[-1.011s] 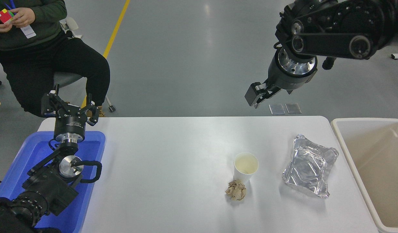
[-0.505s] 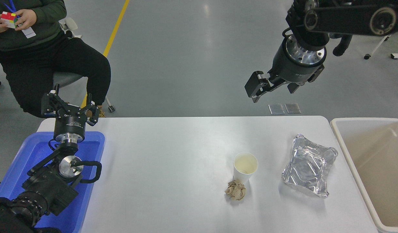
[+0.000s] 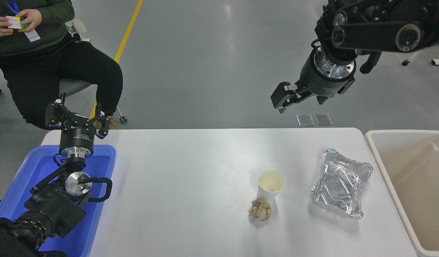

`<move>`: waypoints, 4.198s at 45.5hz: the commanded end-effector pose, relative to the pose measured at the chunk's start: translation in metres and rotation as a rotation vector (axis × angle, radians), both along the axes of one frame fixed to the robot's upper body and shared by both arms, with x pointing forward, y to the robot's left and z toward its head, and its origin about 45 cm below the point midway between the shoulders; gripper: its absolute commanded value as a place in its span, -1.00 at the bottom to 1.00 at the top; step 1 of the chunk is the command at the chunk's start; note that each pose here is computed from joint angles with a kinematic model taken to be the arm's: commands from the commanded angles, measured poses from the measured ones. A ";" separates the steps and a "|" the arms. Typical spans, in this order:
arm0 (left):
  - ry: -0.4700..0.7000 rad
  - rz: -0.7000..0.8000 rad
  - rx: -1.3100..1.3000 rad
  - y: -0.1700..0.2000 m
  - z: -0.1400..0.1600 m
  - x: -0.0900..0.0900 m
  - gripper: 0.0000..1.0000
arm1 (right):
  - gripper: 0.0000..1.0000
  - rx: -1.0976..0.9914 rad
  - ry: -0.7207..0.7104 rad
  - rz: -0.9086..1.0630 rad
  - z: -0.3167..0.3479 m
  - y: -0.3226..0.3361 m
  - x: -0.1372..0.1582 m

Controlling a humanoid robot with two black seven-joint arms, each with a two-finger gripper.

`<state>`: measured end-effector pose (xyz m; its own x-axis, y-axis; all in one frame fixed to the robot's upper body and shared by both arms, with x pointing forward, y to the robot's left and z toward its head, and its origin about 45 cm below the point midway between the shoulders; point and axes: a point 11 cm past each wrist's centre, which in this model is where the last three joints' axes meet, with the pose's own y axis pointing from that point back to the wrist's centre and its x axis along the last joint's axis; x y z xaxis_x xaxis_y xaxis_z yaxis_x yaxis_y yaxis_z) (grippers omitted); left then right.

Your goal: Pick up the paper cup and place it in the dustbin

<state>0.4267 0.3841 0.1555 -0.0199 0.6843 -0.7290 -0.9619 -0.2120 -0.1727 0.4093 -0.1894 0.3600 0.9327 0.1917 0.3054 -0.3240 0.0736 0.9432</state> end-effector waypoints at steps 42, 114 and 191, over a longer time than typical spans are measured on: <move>0.001 0.001 0.000 0.000 0.000 0.000 0.98 | 1.00 0.068 0.176 -0.057 -0.209 -0.004 -0.021; 0.000 0.000 0.000 0.000 0.000 0.000 0.98 | -1.00 0.061 0.148 -0.039 -0.140 -0.027 0.003; -0.001 0.000 0.000 0.000 0.000 0.000 0.98 | -1.00 0.527 -1.066 -1.389 -0.009 -0.436 -0.007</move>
<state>0.4265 0.3839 0.1551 -0.0204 0.6842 -0.7290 -0.9621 -0.2118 -0.1719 0.4429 -0.5578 0.4316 0.0354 -0.7194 0.6937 -0.8155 0.3805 0.4362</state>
